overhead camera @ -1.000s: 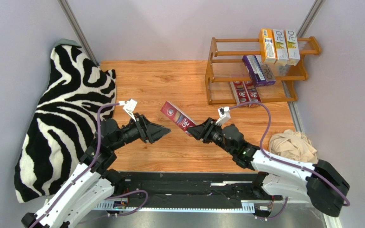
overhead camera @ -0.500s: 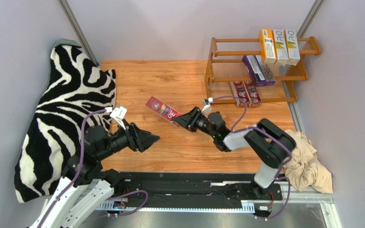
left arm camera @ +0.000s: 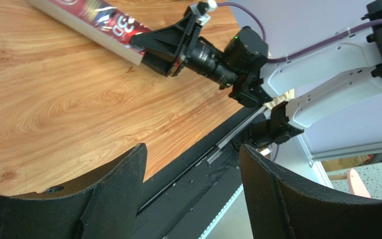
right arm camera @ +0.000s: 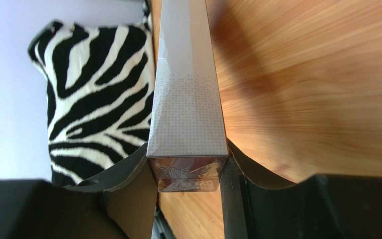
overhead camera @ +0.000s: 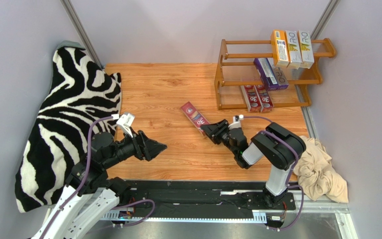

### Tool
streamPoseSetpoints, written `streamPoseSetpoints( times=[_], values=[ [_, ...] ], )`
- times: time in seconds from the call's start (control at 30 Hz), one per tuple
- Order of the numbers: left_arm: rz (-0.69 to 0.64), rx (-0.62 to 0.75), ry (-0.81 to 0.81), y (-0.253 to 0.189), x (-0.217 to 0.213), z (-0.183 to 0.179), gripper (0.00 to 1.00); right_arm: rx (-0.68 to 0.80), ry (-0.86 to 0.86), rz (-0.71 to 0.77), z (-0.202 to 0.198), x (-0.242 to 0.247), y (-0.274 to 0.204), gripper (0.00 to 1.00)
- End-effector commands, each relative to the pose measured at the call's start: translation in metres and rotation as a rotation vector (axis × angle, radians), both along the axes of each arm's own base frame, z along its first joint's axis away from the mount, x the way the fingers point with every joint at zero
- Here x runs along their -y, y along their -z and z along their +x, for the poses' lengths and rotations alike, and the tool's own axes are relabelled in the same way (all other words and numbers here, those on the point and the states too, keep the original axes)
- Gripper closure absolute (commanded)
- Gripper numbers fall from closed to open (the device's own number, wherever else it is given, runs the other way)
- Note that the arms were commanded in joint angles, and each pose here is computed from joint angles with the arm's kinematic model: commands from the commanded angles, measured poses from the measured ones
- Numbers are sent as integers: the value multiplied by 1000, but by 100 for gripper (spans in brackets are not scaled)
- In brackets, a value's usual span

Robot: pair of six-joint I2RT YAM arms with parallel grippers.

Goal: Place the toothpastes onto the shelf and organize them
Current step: Place the toothpaste on the shelf.

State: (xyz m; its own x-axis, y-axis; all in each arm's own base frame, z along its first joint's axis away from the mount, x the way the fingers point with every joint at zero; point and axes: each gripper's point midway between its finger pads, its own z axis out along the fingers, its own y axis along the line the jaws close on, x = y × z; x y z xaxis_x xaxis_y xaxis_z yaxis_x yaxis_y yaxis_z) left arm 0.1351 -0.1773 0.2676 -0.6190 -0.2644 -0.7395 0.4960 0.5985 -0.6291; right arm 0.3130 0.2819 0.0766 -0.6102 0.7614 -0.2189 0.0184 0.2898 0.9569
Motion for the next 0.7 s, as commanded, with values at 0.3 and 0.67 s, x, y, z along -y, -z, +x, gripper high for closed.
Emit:
streamPoseSetpoints(
  times=[0.3, 0.67],
  values=[
    [-1, -6, 24, 10, 7, 3, 23, 301, 147, 142, 1, 56, -92, 98],
    [0, -16, 41, 14, 10, 3, 23, 318, 293, 98, -11, 112, -90, 100]
  ],
)
